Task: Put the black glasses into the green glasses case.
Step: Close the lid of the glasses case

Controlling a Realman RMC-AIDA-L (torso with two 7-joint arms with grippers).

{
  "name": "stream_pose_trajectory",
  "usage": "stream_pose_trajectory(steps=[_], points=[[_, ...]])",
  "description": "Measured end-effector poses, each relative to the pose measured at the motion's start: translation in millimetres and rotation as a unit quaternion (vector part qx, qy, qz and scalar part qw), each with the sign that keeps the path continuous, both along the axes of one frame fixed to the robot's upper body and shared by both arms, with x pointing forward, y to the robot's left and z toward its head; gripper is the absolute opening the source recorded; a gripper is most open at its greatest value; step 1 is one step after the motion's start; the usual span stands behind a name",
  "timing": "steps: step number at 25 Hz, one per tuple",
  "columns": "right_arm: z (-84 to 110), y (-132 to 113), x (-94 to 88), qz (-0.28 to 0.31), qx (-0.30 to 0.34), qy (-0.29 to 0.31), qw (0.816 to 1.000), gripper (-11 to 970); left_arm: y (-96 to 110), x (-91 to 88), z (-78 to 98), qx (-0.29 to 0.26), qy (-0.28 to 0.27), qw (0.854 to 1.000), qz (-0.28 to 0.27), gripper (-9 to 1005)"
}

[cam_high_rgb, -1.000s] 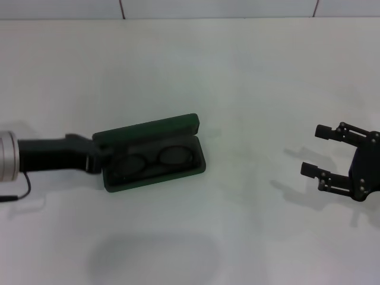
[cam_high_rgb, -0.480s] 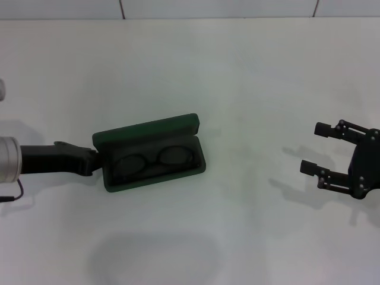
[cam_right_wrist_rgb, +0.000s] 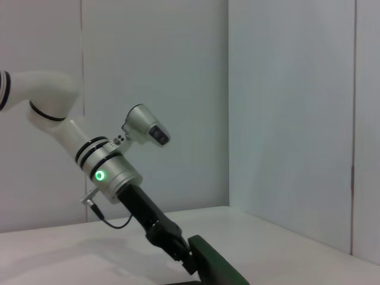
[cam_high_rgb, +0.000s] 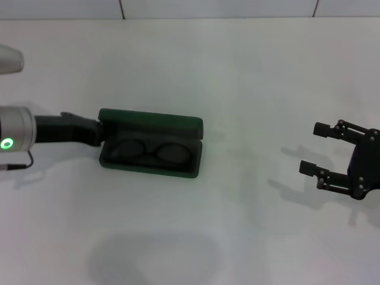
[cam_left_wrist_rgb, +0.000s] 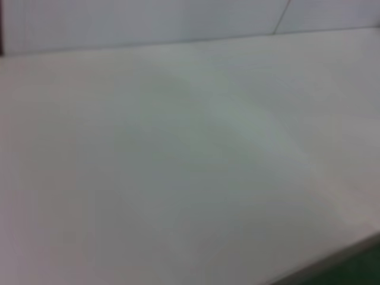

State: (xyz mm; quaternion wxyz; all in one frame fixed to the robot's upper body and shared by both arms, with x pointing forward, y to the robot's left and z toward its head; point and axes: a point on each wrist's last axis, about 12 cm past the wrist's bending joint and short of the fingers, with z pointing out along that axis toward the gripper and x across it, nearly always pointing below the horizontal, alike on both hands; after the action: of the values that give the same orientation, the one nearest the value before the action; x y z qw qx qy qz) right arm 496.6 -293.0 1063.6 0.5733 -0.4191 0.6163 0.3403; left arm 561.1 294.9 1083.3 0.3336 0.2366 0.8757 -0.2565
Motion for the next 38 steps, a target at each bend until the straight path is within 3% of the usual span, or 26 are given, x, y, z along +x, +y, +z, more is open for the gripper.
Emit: stream_pose_trajectory(steps=[9,15,21,26,32,38], points=[[0.1,0,-0.1,0.000,0.000,-0.001,1.000,752,-4,12.0,4.6,0.007,-0.016,1.000,0.005,48],[0.3,-1,0.1,-0.002,0.000,-0.002,1.000,752,-1,4.7,4.4,-0.011,-0.004,1.000,0.001,49],[0.7,-3,0.2,-0.006,0.001,-0.003,1.000,752,8,-17.7,17.8,-0.112,0.002,0.993,-0.035,49],[1.2,-3,1.0,-0.009,0.003,-0.004,1.000,752,6,-14.0,31.3,-0.177,-0.042,0.983,-0.014,50],[2.0,0,4.2,-0.007,0.004,-0.004,1.000,752,-15,15.1,27.0,-0.152,-0.058,0.985,0.050,50],[1.3,-1,2.7,-0.008,0.005,-0.003,1.000,752,-52,29.3,19.6,-0.068,-0.066,0.989,0.113,51]])
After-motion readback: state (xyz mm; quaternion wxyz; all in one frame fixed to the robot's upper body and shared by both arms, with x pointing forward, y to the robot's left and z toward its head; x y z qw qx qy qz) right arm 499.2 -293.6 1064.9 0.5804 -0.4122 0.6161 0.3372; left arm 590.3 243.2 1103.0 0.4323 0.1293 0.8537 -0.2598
